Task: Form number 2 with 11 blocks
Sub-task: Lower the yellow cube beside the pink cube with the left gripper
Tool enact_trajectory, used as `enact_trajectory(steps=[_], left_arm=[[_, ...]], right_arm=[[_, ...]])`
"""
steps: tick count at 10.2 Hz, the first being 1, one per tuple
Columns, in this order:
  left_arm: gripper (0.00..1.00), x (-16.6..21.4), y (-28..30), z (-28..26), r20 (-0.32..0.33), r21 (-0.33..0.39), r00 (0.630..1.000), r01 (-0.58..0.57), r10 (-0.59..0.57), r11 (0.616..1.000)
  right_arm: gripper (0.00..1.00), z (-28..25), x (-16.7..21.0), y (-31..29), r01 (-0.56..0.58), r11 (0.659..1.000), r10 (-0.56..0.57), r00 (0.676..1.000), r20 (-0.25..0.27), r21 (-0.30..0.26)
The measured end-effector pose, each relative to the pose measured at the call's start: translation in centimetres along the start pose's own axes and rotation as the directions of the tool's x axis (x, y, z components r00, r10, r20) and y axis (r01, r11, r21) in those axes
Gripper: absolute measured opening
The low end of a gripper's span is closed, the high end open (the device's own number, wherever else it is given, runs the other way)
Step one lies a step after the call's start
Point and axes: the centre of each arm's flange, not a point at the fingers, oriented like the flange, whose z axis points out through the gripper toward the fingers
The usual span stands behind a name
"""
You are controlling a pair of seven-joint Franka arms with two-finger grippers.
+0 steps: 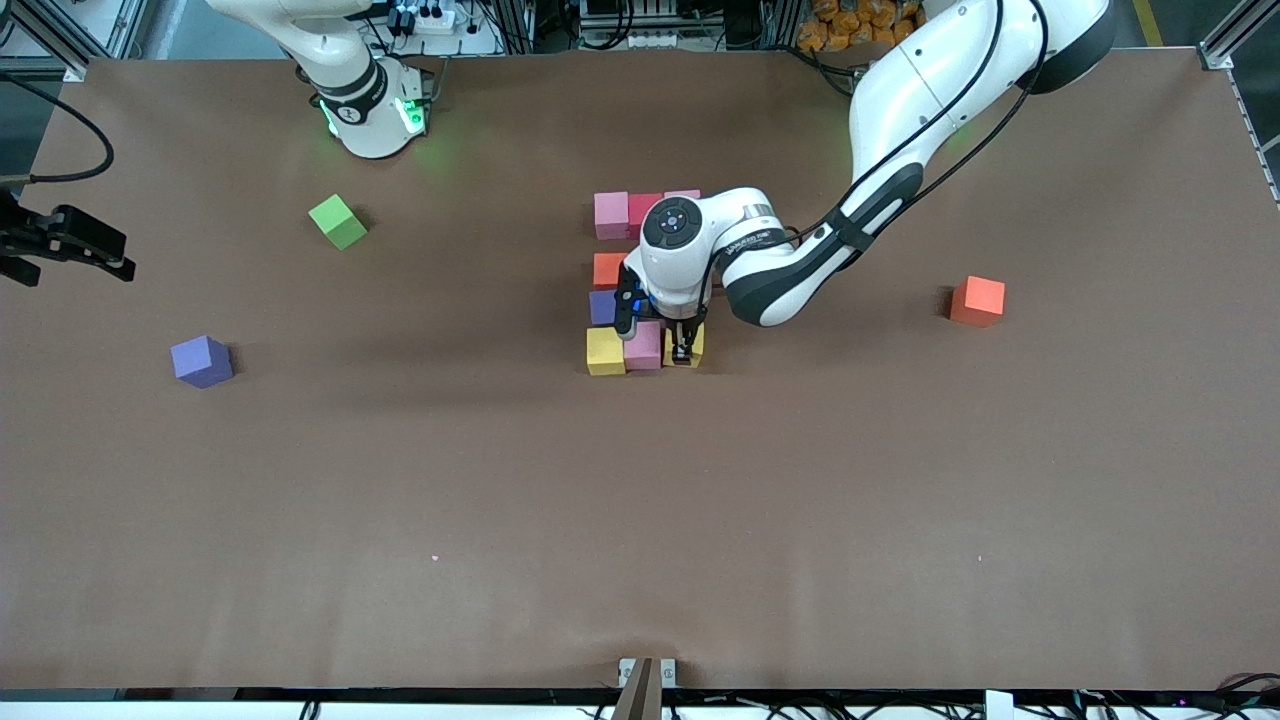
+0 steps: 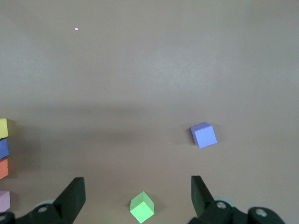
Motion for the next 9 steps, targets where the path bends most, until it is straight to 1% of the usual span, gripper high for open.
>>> enact_trajectory(steps=[9], left_arm=[[0.55,0.14,-0.07,0.06,0.004,-0.001,1.000,0.004,-0.004,1.000]], right_arm=[[1.00,0.00,0.00,-0.02,0.000,1.000,0.000,1.000,0.000,0.000]])
